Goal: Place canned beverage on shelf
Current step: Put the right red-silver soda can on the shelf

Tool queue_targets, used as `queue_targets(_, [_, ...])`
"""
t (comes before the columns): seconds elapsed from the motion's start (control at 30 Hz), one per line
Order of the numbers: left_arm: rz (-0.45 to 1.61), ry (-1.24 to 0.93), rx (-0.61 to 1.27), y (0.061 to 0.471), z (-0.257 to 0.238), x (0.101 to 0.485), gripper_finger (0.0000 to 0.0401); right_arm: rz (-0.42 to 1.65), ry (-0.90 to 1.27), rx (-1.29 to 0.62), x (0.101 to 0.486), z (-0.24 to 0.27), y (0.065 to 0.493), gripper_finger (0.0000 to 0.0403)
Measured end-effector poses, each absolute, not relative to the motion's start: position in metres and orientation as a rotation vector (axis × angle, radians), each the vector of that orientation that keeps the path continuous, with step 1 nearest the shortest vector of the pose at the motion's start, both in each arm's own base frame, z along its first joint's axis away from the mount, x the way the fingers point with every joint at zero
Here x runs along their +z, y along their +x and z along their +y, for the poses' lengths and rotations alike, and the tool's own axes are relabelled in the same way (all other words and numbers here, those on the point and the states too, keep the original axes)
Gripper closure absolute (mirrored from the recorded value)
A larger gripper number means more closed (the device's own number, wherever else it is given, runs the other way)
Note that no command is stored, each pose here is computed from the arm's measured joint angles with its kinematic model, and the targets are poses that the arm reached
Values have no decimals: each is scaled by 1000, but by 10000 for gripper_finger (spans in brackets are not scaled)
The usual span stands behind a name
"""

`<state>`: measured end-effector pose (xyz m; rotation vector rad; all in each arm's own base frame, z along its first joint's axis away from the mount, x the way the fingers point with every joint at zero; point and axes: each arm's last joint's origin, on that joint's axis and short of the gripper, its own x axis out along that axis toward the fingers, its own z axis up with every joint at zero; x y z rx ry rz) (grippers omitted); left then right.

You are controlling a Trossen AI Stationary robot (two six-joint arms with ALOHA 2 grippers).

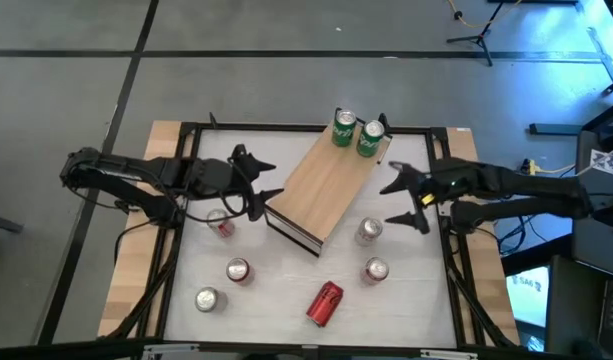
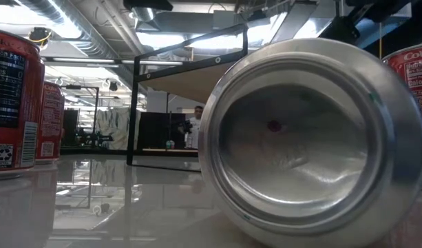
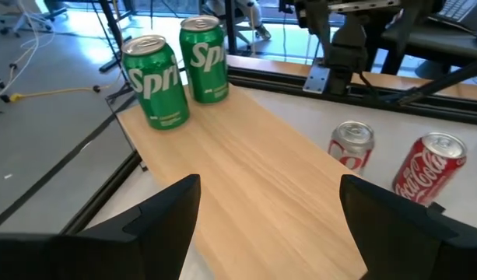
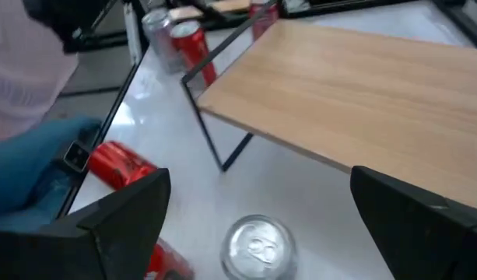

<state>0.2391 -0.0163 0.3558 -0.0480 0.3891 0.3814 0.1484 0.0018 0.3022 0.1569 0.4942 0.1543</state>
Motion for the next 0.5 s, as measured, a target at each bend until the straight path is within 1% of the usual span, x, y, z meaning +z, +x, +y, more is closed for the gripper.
queue_targets(0.17, [388, -42, 372, 239, -21, 356, 103, 592, 124, 205, 295, 17, 162, 11])
queue_targets(0.4, [388, -40, 366, 239, -22, 356, 103, 705, 56, 142, 286, 27, 173, 11])
queue_targets(0.5, [388, -40, 367, 239, -22, 356, 103, 737, 58, 145, 282, 27, 175, 11])
